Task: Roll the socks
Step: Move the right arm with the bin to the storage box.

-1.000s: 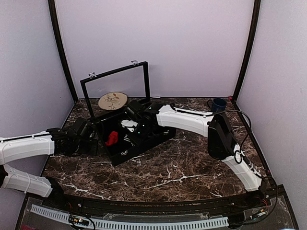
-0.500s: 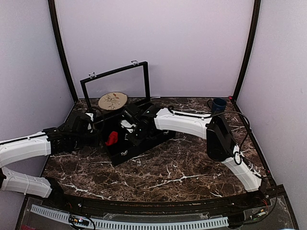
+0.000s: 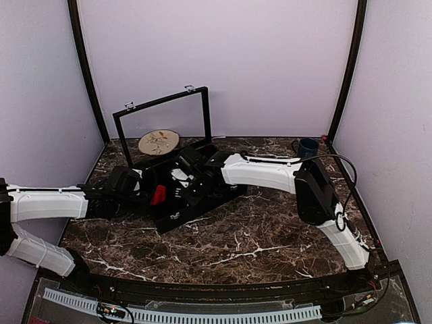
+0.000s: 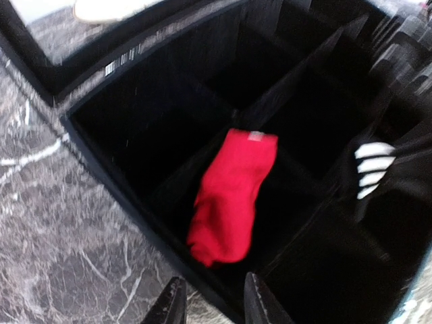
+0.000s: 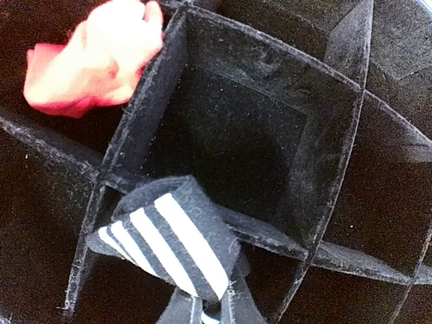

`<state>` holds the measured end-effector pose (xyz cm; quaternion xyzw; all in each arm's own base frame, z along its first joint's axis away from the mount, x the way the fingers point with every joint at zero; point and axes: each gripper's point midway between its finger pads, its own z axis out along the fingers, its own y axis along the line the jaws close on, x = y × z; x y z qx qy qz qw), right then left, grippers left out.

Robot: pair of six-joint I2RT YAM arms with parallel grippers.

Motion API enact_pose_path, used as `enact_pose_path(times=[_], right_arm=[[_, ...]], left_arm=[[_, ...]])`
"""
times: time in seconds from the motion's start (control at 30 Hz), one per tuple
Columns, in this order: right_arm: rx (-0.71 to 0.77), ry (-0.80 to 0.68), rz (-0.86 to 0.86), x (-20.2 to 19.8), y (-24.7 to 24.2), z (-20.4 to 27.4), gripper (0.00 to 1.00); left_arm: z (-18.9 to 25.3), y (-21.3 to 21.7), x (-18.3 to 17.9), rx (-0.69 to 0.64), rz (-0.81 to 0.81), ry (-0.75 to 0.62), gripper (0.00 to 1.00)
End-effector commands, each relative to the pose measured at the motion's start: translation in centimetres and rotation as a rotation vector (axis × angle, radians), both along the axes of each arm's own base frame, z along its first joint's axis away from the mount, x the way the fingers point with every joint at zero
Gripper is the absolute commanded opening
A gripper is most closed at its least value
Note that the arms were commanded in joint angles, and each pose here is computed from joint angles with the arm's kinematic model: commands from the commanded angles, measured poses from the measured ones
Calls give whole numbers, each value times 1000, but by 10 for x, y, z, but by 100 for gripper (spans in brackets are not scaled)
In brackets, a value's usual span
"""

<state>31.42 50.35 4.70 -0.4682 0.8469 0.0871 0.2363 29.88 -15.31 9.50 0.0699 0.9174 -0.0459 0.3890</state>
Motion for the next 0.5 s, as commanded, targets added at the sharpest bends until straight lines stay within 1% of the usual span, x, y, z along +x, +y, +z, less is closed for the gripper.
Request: enact_pose_path(times=[0.0,0.17,0.33,0.47], right_arm=[[-642,542,134,-157,-139,-143,2],[-695,610,143,-183,-161,-149,1],[-727,660,145,-208,-172,-145,0],[-754,672,132,-225,-180,-133,0]], left_arm=[[-16,15,-9,0,52,4,32],[-14,25,-19,-48,88,-23,32],[-17,30,-27,-42,98,6,32],[-14,27,-32,-68,91,29,32]])
